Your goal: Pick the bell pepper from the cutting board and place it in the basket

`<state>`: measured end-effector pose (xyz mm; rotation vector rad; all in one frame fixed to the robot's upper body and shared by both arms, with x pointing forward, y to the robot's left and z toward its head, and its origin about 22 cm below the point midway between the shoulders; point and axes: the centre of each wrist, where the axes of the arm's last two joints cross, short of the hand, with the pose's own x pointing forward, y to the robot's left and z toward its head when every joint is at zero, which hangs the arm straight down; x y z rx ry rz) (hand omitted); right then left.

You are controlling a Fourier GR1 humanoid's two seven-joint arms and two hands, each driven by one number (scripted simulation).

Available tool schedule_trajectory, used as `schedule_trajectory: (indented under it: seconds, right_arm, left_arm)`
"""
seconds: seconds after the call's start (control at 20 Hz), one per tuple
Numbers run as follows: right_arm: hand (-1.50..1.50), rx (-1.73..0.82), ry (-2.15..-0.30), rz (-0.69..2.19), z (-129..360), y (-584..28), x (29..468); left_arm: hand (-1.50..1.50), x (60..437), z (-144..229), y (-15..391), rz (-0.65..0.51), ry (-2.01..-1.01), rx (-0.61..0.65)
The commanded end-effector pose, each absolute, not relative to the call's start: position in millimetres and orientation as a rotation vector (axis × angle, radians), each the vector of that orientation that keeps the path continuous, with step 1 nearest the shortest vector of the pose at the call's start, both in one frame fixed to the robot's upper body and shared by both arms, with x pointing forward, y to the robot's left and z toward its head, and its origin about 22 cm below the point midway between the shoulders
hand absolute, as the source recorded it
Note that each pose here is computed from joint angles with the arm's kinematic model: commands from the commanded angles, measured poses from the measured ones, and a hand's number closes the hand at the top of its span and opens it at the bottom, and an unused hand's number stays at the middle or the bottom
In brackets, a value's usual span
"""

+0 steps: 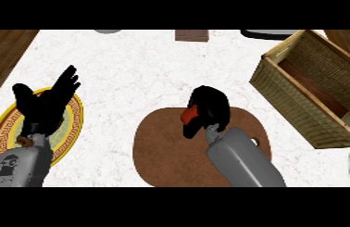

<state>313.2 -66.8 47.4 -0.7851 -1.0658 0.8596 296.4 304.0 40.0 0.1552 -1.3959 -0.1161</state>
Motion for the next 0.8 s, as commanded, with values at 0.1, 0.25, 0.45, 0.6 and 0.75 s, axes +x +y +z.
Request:
schedule_trajectory:
  seconds: [0.1,0.25,0.45,0.6,0.75]
  right_arm:
    - [1.50,-0.858,-1.002,0.569,96.3,-25.7,333.7]
    - [1.50,-0.776,-1.188,0.395,118.2,-18.5,336.2]
    - [1.50,-0.772,-1.483,0.237,157.2,0.2,334.1]
    - [1.50,-0.881,-1.534,0.218,182.0,22.3,337.1]
    - [1.50,-0.947,-1.537,0.163,206.3,31.0,345.4]
  left_arm:
    - [0.00,297.4,32.9,296.9,-0.166,-1.402,0.125]
    - [0.00,305.2,38.5,291.2,-0.167,-1.398,0.129]
    - [0.00,311.0,43.7,294.5,-0.150,-1.411,0.135]
    - [0.00,305.9,32.9,288.5,-0.145,-1.383,0.126]
    - [0.00,307.2,37.8,297.4,-0.137,-1.395,0.153]
